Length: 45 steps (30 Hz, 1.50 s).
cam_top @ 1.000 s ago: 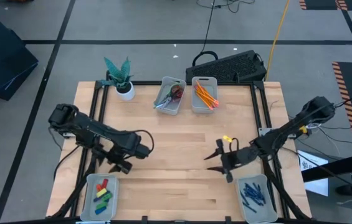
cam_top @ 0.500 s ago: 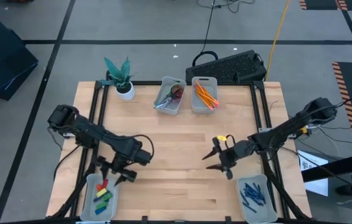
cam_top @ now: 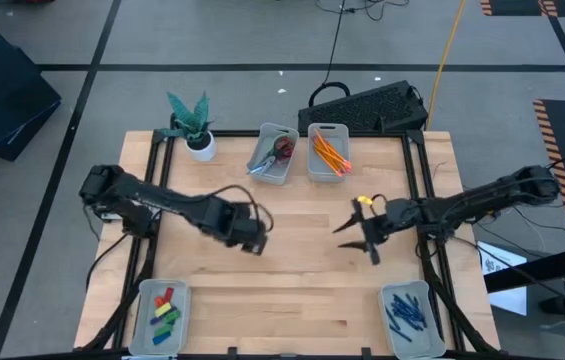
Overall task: Sort crayons/erasers/pens/pencils in bins
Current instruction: Return to Home Position
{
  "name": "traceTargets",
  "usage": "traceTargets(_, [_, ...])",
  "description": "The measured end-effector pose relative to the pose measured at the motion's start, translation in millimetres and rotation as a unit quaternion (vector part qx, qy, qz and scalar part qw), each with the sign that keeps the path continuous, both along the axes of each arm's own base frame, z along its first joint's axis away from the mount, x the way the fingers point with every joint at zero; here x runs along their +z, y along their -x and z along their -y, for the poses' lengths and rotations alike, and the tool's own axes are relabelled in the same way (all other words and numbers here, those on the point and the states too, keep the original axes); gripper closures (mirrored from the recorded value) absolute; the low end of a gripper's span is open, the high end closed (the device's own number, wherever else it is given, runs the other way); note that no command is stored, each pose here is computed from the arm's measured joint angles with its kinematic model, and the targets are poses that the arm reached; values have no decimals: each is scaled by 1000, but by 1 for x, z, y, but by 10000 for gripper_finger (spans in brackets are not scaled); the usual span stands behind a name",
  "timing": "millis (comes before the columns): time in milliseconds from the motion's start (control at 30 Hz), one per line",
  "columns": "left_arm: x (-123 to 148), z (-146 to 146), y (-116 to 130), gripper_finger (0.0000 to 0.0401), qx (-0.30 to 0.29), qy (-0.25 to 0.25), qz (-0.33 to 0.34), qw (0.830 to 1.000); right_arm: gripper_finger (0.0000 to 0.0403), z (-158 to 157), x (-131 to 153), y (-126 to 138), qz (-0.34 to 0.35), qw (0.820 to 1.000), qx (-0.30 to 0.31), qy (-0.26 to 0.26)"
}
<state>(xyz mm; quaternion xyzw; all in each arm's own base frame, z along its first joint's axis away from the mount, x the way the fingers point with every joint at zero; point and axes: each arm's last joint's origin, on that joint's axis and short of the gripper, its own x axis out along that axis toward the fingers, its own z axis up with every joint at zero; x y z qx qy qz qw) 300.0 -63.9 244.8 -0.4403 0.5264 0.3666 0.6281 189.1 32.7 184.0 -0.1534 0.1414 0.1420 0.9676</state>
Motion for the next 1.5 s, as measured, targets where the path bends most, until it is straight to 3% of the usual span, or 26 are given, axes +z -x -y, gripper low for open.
traceTargets(100, [-8, -30, -16, 167, -24, -82, 69, 994, 232, 12, -8, 23, 37, 998, -14, 45])
traceTargets(167, [-3, -53, -31, 167, -68, -175, 129, 974, 243, 18, -12, 37, 66, 995, -23, 68])
traceTargets(233, [8, -72, -46, 167, -144, -273, 182, 934, 257, 24, -9, 47, 98, 989, -75, 77])
traceTargets(333, [26, -92, -64, 167, -241, -385, 238, 858, 281, 31, -10, 62, 99, 977, -164, 98])
traceTargets(433, [38, -115, -66, 175, -290, -427, 261, 816, 309, 35, -9, 75, 97, 969, -209, 91])
traceTargets(500, [40, -132, -60, 197, -303, -434, 241, 813, 330, 36, -7, 82, 108, 968, -218, 68])
traceTargets(667, [34, -179, -44, 305, -291, -421, 197, 836, 384, 39, -7, 97, 121, 958, -257, 42])
traceTargets(800, [42, -209, -38, 389, -302, -428, 250, 814, 398, 42, -7, 99, 127, 949, -286, 31])
traceTargets(867, [46, -219, -36, 388, -301, -426, 285, 804, 398, 44, -9, 99, 118, 947, -298, 16])
traceTargets(1033, [46, -223, -13, 396, -298, -424, 271, 811, 402, 39, -6, 98, 134, 960, -235, -75])
traceTargets(1100, [45, -217, 0, 397, -285, -450, 302, 791, 402, 37, -5, 97, 131, 964, -203, -109])
traceTargets(1167, [34, -204, 24, 392, -275, -457, 316, 784, 402, 34, -4, 97, 132, 968, -166, -132])
traceTargets(1233, [29, -192, 46, 391, -260, -474, 341, 769, 402, 31, -5, 95, 150, 970, -132, -140])
traceTargets(1300, [21, -179, 72, 396, -244, -467, 357, 772, 402, 29, -9, 93, 164, 970, -109, -142])
traceTargets(1367, [20, -164, 94, 398, -251, -465, 383, 758, 402, 28, -8, 93, 176, 968, -103, -145])
traceTargets(1433, [17, -150, 114, 392, -265, -470, 391, 746, 402, 30, -6, 93, 195, 963, -119, -147])
traceTargets(1500, [17, -141, 133, 382, -259, -490, 384, 738, 402, 32, -12, 92, 169, 963, -165, -130])
